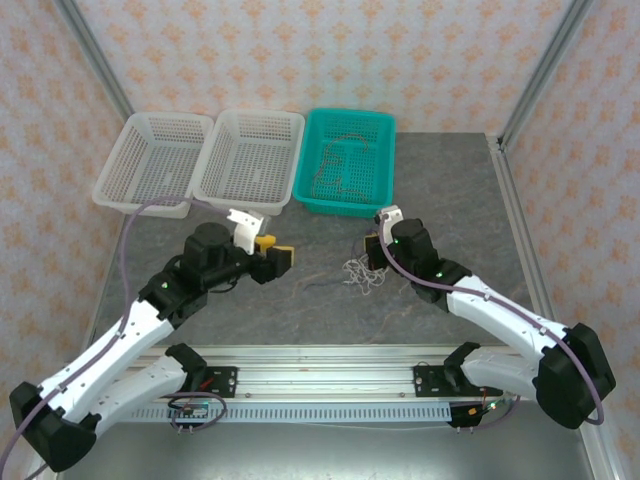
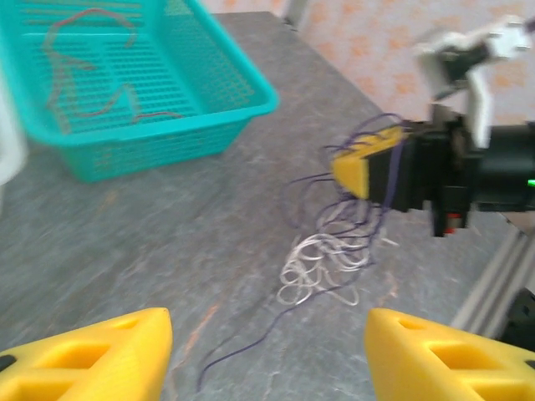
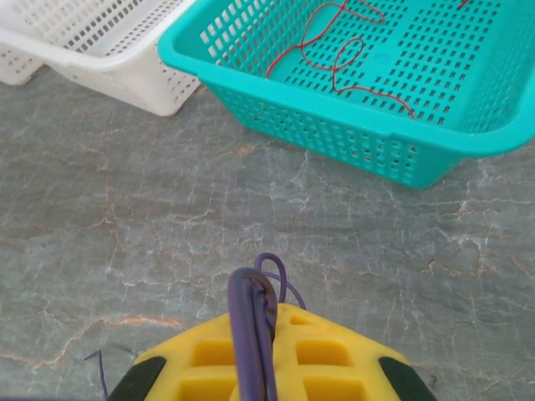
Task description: Untangle the cables
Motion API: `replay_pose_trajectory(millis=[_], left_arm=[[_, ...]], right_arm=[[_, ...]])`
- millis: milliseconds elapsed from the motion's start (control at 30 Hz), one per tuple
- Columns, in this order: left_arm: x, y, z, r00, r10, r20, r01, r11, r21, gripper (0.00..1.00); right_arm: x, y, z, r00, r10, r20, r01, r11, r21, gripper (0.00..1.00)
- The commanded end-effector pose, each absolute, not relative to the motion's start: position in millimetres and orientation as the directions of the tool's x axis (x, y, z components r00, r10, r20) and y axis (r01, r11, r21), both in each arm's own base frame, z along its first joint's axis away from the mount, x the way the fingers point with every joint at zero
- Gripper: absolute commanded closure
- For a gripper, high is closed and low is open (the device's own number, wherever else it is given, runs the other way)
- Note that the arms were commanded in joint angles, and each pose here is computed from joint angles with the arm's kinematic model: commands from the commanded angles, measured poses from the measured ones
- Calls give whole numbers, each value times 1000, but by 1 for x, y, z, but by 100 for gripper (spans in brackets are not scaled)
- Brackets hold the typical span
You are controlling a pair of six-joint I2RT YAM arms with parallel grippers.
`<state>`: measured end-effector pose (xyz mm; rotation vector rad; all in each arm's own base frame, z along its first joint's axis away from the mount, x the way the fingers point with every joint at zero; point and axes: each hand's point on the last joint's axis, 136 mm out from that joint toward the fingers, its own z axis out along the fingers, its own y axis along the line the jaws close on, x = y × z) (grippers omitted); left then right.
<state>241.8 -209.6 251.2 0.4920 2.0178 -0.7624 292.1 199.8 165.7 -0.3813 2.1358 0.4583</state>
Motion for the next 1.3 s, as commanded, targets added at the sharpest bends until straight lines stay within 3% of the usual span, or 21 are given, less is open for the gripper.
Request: replay_pose_trajectory(millis=[0,167,333,533,567,667,700,800,933,1133,1267], left_arm=[[231,-259,270,-432,124,-893,759,585,-285,37],[231,-325,261,-425,217,-879,846,442,-300,37],[257,-355,239,-463,236,-855,827,463,-320,37],[292,-358,211,-474,241,-847,768,583,-264,42],[295,-360,207,-477,245,-844,766,588,-262,46],[301,-367,194,-498,243,-832,756,592,-279,97],[302,-368,193,-506,225,-832,748,594,-294,100],[302,-367,212,-497,144,-856,739,588,-330,100],[292,-358,263,-462,38,-886,745,559,-364,100],[270,-326,335,-387,-62,-920,752,556,-354,100],[260,-288,367,-318,-87,-944,712,636,-299,100]], right_arm=[[292,205,176,-541,-119,-833,-461,870,175,100],[291,204,175,-553,-109,-826,-451,873,187,100],[286,207,174,-566,-99,-819,-461,861,214,100],[284,208,174,-577,-71,-814,-454,856,247,100],[284,208,174,-577,-68,-814,-453,856,250,100],[284,207,171,-579,-64,-813,-447,859,251,100],[285,206,169,-580,-64,-812,-442,862,247,99],[290,196,161,-585,-38,-810,-382,894,235,90],[302,164,135,-614,46,-788,-170,967,189,80],[307,126,88,-686,106,-720,66,994,84,71],[309,116,68,-719,169,-675,138,985,100,72]])
